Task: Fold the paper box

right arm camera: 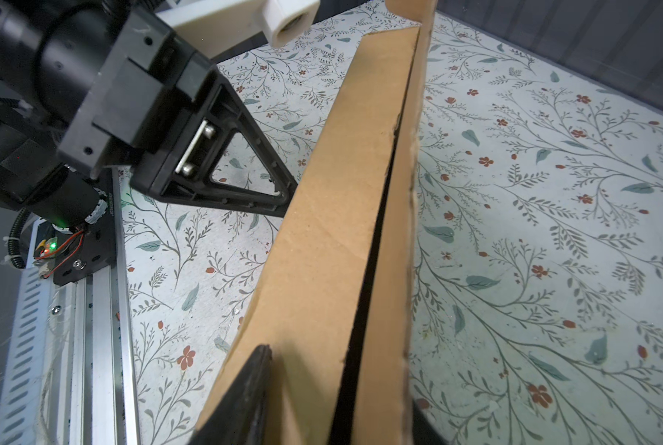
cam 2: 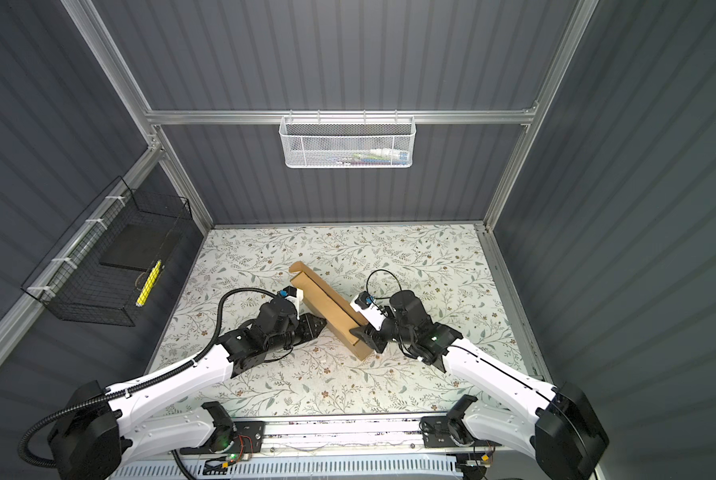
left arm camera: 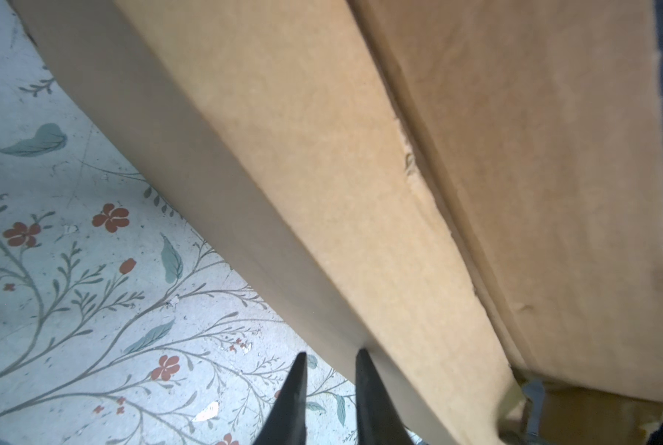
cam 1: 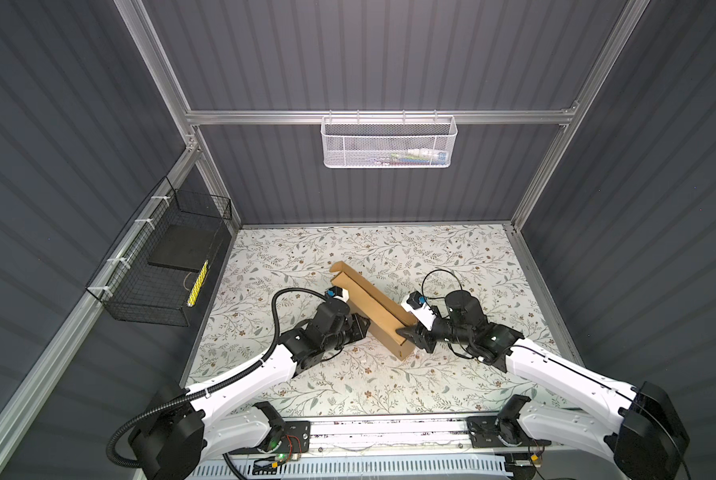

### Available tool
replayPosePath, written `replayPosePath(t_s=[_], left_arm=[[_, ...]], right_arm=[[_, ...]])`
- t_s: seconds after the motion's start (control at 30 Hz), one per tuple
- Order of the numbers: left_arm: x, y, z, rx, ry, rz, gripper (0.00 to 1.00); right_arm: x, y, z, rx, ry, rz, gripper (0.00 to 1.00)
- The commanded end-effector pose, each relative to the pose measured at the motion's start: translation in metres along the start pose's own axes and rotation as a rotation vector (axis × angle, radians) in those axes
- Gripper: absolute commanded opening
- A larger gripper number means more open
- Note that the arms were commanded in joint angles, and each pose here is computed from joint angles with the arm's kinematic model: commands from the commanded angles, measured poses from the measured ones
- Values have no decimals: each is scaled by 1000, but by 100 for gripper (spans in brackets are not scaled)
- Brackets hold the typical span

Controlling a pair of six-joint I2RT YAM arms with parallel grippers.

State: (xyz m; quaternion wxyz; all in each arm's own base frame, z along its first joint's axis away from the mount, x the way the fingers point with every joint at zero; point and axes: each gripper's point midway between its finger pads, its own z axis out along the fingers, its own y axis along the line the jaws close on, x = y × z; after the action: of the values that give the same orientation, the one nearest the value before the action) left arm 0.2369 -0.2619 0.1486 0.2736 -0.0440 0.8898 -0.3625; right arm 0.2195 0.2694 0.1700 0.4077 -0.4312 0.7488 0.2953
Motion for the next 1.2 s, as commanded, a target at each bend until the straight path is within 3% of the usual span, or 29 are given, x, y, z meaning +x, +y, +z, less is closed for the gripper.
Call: replayPosePath(t_s=[0.0, 0.13, 0.3, 0.4, 0.57, 0.9, 1.17], left_arm=[[-15, -29, -14, 77, -39, 40, 28], [-13, -35, -20, 82, -6, 93, 38], [-22, -32, -41, -12, -3, 153, 56], [-35, -32, -58, -90, -28, 105, 81], [-54, -34, -83, -189, -66, -3, 99], [-100, -32, -121, -376, -108, -271, 100], [-102, -22, -94, -447, 44, -482, 100]], right_arm=[[24, 0, 5, 2, 85, 25, 39], [26, -2, 5, 17, 90, 31, 38], [27, -3, 5, 26, 93, 33, 37], [27, -9, 4, 61, 96, 29, 37], [28, -12, 2, 80, 95, 29, 36], [29, -18, -1, 121, 111, 29, 34], [32, -19, -2, 133, 97, 29, 33]])
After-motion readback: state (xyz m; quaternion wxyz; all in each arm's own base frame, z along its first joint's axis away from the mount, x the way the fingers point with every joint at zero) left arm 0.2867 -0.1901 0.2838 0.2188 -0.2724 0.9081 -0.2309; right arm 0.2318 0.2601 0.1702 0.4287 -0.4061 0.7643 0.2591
